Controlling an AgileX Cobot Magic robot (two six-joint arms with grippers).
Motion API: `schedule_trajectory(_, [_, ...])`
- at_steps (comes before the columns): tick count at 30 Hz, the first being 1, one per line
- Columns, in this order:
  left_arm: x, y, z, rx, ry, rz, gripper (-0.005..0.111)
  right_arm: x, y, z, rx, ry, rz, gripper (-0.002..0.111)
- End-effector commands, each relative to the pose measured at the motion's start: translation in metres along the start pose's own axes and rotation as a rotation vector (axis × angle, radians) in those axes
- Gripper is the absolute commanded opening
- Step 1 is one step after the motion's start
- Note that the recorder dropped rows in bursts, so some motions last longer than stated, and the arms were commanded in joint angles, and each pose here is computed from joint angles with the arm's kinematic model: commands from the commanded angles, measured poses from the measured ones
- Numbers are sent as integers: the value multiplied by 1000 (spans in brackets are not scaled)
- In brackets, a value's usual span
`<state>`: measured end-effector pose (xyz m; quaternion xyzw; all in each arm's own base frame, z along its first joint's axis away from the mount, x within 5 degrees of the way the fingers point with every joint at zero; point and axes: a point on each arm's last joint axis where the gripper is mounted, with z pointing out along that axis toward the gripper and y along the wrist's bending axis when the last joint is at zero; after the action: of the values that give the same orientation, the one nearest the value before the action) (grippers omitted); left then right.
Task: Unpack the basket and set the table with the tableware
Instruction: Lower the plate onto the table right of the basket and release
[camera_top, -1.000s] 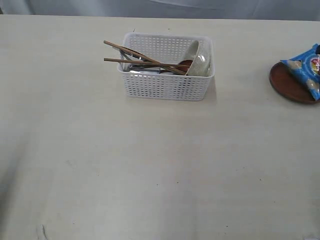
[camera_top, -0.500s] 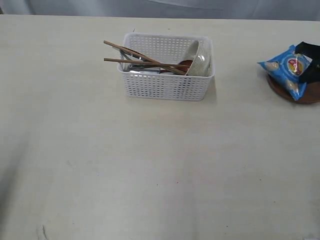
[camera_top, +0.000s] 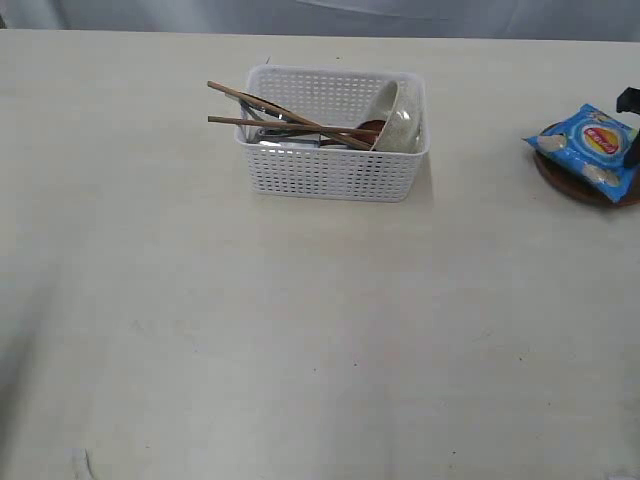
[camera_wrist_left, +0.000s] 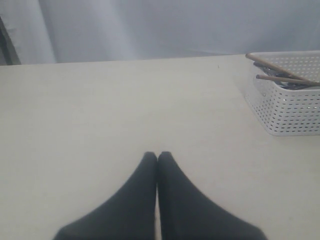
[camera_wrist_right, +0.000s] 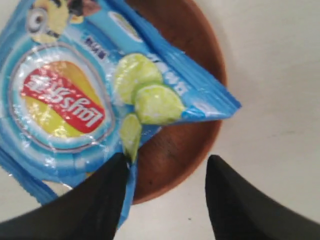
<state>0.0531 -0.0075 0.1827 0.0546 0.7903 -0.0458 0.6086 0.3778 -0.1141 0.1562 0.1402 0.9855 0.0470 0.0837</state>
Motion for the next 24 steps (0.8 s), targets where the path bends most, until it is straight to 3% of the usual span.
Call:
schedule_trajectory(1, [0,0,0,6,-3,5,0,0,-13,-9,124,-15,37,47])
schedule_trajectory(3, [0,0,0,6,-3,5,0,0,-21,-10,131,-16,62,41])
schedule_trajectory(8, [0,0,0,6,-3,5,0,3,-46,-14,64,-28,131,8])
schedule_trajectory(11, [0,0,0,6,-3,5,0,4,-61,-16,44,-38,164,7])
schedule_trajectory(15, [0,0,0,6,-3,5,0,0,-76,13,65,-64,184,7])
schedule_trajectory(20, [0,0,0,6,-3,5,0,-11,-51,58,56,-52,64,7])
schedule_trajectory(24, [0,0,0,6,-3,5,0,-21,-6,62,7,-54,-93,7])
